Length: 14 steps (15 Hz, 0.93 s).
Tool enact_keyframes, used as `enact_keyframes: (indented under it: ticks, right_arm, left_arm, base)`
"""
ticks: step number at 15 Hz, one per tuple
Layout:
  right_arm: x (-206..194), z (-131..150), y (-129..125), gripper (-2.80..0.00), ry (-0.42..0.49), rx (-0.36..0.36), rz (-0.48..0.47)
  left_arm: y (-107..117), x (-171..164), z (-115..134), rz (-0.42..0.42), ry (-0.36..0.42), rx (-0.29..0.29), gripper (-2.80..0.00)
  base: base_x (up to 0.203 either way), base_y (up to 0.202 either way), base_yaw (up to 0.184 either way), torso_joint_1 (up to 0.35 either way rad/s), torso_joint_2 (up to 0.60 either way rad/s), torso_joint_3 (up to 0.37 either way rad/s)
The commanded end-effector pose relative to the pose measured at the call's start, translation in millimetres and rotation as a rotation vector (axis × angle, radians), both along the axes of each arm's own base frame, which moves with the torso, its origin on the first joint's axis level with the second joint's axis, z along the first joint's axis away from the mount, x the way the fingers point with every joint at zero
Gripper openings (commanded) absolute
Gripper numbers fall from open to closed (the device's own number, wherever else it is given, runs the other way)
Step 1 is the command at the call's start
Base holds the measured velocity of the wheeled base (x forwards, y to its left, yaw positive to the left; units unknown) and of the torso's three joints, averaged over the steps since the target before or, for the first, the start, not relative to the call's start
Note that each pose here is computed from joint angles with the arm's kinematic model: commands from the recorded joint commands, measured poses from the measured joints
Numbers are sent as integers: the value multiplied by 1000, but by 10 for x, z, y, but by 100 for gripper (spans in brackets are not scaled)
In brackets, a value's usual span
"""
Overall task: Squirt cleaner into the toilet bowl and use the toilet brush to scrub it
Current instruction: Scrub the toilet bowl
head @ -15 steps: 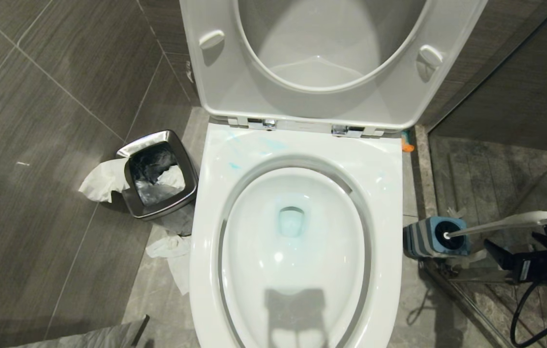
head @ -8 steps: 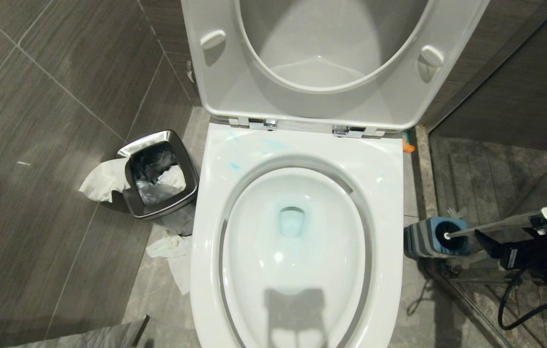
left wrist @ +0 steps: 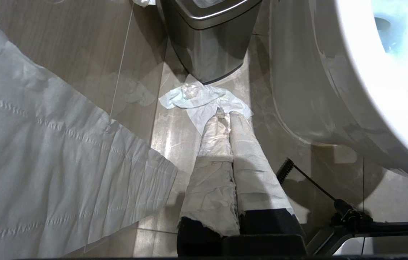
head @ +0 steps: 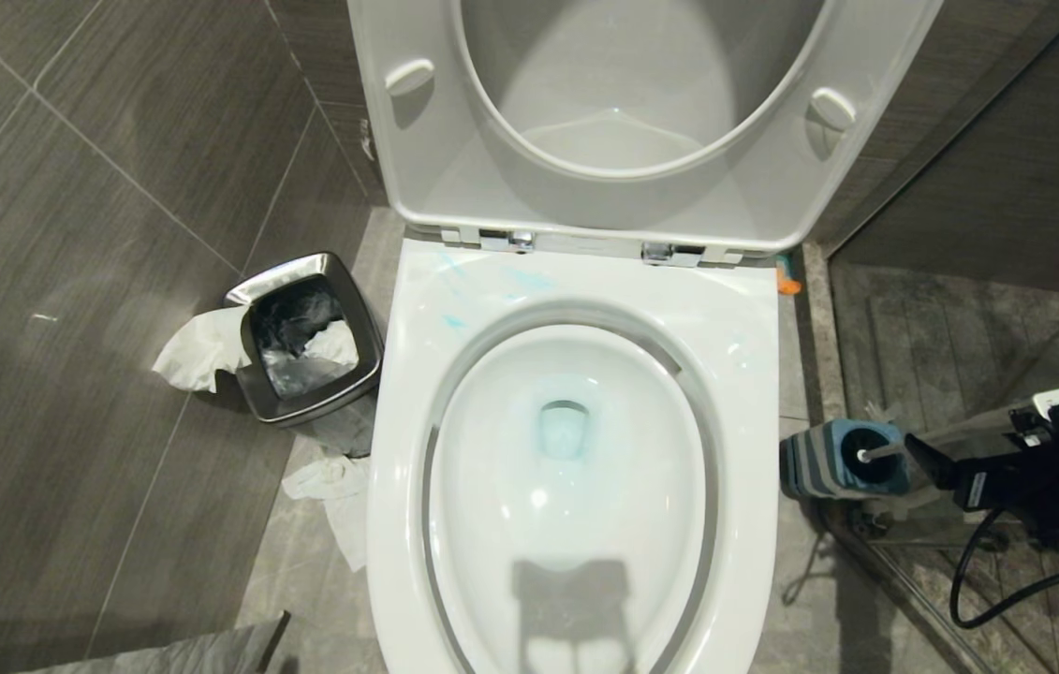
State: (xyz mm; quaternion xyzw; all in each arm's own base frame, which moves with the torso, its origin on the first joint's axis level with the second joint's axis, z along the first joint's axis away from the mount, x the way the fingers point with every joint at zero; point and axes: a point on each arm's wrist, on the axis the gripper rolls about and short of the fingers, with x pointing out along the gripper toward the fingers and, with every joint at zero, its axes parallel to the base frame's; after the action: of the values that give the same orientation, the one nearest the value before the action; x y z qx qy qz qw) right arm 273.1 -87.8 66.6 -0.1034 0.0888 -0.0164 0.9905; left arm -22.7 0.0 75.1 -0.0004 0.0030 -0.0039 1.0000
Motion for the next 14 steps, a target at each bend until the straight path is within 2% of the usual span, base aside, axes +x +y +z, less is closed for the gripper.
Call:
enact_keyframes:
  ticks: [1,3,5,7,14]
  right_arm:
    - [17,40,46,-280,-20,-11,20]
    - [4,111,90,-280,-42,-23,32]
    - [6,170,94,-280,-62,-76,35]
    - [-15,223,91,-280,-76,-104,4]
    - [-16,189,90,-280,-63,-91,-4]
  left_arm:
    - [0,2,-4,0,3,-1,-280]
    - [0,2,-4,0,3,-1,-280]
    - [0,1,-5,0,2,-1,-280]
    - [0,1,-5,0,2,-1,-280]
    - [0,2,-4,0,3,-1,-280]
  base:
    - [0,0,0,0,0,0]
    - [0,0,0,0,0,0]
    - [0,0,0,0,0,0]
    - [0,0,0,0,0,0]
    - [0,0,0,0,0,0]
